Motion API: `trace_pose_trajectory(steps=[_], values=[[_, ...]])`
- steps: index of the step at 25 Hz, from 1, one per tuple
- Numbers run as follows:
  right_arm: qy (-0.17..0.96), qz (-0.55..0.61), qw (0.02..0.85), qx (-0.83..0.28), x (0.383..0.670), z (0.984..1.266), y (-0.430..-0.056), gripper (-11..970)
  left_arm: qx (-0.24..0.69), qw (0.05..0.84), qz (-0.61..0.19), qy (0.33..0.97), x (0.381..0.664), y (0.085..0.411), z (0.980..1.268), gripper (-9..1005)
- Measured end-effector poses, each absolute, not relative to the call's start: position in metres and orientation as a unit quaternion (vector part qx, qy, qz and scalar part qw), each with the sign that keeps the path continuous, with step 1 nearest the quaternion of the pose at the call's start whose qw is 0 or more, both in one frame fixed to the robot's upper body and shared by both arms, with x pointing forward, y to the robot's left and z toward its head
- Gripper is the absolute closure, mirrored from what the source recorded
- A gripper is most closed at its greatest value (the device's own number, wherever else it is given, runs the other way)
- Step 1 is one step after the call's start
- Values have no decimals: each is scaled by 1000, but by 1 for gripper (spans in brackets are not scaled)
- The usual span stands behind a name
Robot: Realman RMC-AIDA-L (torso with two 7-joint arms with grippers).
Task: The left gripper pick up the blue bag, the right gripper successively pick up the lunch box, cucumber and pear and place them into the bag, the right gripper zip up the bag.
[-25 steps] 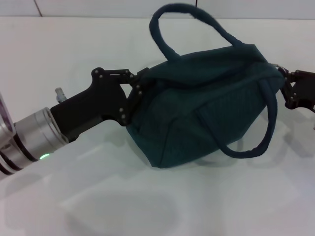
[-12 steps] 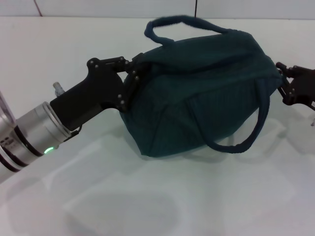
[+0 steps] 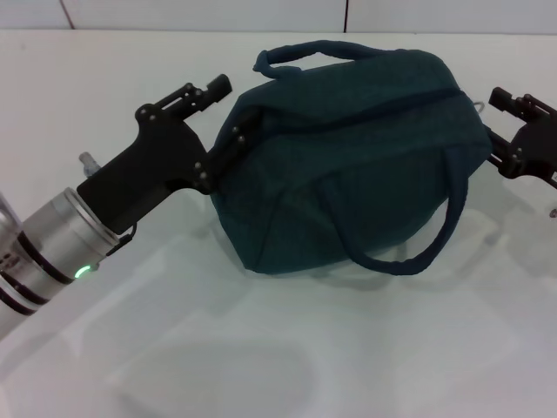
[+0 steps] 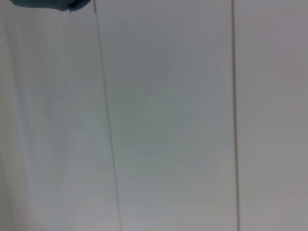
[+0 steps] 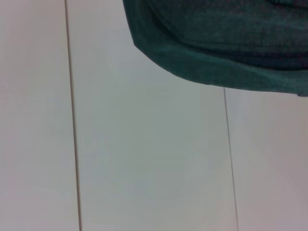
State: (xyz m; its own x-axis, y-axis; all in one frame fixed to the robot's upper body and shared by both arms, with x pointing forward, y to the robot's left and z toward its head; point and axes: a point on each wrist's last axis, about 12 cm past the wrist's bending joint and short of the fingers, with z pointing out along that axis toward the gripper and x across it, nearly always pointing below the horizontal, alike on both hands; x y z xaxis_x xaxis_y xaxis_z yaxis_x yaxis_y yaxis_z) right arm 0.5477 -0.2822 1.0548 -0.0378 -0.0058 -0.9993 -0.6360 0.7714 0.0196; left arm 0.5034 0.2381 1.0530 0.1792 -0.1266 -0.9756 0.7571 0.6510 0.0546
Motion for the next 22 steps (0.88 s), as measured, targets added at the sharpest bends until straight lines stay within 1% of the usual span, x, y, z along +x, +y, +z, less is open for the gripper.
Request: trace_pose_trajectory(steps=[1,3,8,9,14,18,22], values=[[678,243,652,-236,547,1055,-283,563,277,716,-308,562,503,239,1053,742],[683,248,646,-233,547,1054,-284,494,265,717,-307,567,502,240,1051,547],[702,270,617,-233,546,1052,-289,356,263,719,-301,568,501,240,1049,345],[706,274,609,-235,545,1052,-291,355,265,720,-299,568,501,240,1049,305],[719,291,583,-243,539,1051,-302,352,269,721,-294,567,500,240,1049,286],[710,300,585,-252,529,1055,-316,353,271,720,-295,566,501,239,1049,271],[698,309,594,-254,524,1062,-324,354,269,721,-294,566,501,240,1049,267]])
